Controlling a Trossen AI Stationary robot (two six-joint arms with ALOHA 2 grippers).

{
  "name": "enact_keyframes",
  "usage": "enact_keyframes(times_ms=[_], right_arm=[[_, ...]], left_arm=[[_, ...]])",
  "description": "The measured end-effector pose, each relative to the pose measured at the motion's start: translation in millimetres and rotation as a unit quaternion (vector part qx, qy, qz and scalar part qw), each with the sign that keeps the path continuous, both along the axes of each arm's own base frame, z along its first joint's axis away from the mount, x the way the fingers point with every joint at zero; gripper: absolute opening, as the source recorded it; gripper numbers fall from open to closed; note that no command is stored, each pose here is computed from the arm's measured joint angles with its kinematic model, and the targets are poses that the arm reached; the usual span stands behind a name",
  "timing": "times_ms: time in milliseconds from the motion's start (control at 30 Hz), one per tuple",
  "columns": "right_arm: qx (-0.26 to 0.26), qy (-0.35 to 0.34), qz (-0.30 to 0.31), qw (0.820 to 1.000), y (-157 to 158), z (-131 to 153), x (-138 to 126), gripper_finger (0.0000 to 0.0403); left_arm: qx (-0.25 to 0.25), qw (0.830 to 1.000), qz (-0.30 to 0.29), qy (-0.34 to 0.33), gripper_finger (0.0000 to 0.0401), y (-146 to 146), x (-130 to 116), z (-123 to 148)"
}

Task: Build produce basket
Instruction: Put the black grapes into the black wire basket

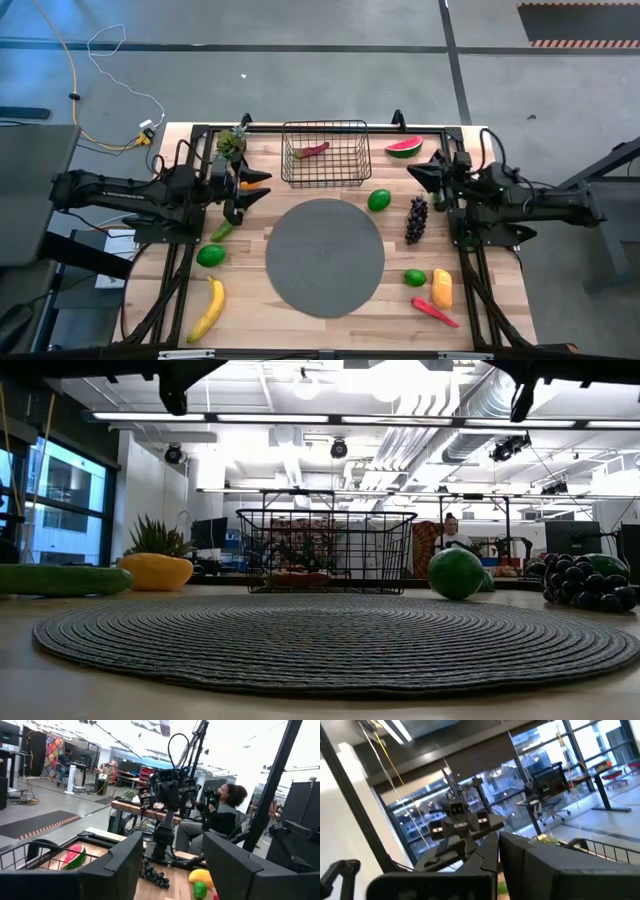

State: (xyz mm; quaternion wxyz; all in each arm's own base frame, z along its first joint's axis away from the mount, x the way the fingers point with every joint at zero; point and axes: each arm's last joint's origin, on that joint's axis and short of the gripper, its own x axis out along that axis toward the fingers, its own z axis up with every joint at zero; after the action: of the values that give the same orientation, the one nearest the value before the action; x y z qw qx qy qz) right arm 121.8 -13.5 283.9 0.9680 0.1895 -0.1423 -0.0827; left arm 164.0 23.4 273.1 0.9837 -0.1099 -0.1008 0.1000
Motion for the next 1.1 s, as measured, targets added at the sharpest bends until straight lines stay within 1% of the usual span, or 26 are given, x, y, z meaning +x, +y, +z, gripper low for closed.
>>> enact_keyframes(times_ms=[133,267,367,433,467,533,633,700,733,800,867,967,1100], right_arm=[[0.013,0.020,0.004,1.000,-1,2,11,0.0000],[0.018,0.059,0.005,0.998,-2,2,21,0.0001],[0.055,0.115,-0.010,0.992,-4,3,22,0.0010],[0.093,0.173,-0.017,0.980,-5,2,21,0.0028],[0.115,0.204,-0.021,0.972,-6,1,19,0.0040],[0.172,0.267,-0.032,0.948,-5,-3,14,0.0072],[0.256,0.350,-0.059,0.899,-4,-16,6,0.0125],[0.298,0.383,-0.067,0.872,-3,-24,4,0.0158],[0.317,0.390,-0.071,0.862,-3,-27,4,0.0173],[0.359,0.409,-0.082,0.835,-2,-37,3,0.0199],[0.398,0.424,-0.101,0.808,-2,-44,2,0.0218],[0.433,0.449,-0.127,0.771,-1,-53,0,0.0234],[0.454,0.476,-0.159,0.737,-2,-61,1,0.0236]], left_arm=[[0.001,1.000,0.000,-0.006,0.0191,0,0,1],[0.001,1.000,0.000,-0.006,0.0192,0,0,1],[0.000,1.000,0.005,-0.006,0.0192,0,0,1],[-0.001,1.000,0.009,-0.006,0.0192,1,0,1],[-0.001,1.000,0.011,-0.006,0.0192,1,0,1],[-0.002,1.000,0.014,-0.007,0.0193,1,0,1],[-0.002,1.000,0.014,-0.007,0.0193,1,0,1],[-0.002,1.000,0.014,-0.006,0.0193,1,0,1],[-0.002,1.000,0.014,-0.004,0.0193,1,0,1],[-0.002,1.000,0.014,-0.002,0.0193,1,0,0],[-0.002,1.000,0.014,-0.002,0.0193,1,0,0],[-0.002,1.000,0.015,-0.002,0.0193,1,0,0],[-0.003,1.000,0.021,-0.002,0.0193,1,0,0]])
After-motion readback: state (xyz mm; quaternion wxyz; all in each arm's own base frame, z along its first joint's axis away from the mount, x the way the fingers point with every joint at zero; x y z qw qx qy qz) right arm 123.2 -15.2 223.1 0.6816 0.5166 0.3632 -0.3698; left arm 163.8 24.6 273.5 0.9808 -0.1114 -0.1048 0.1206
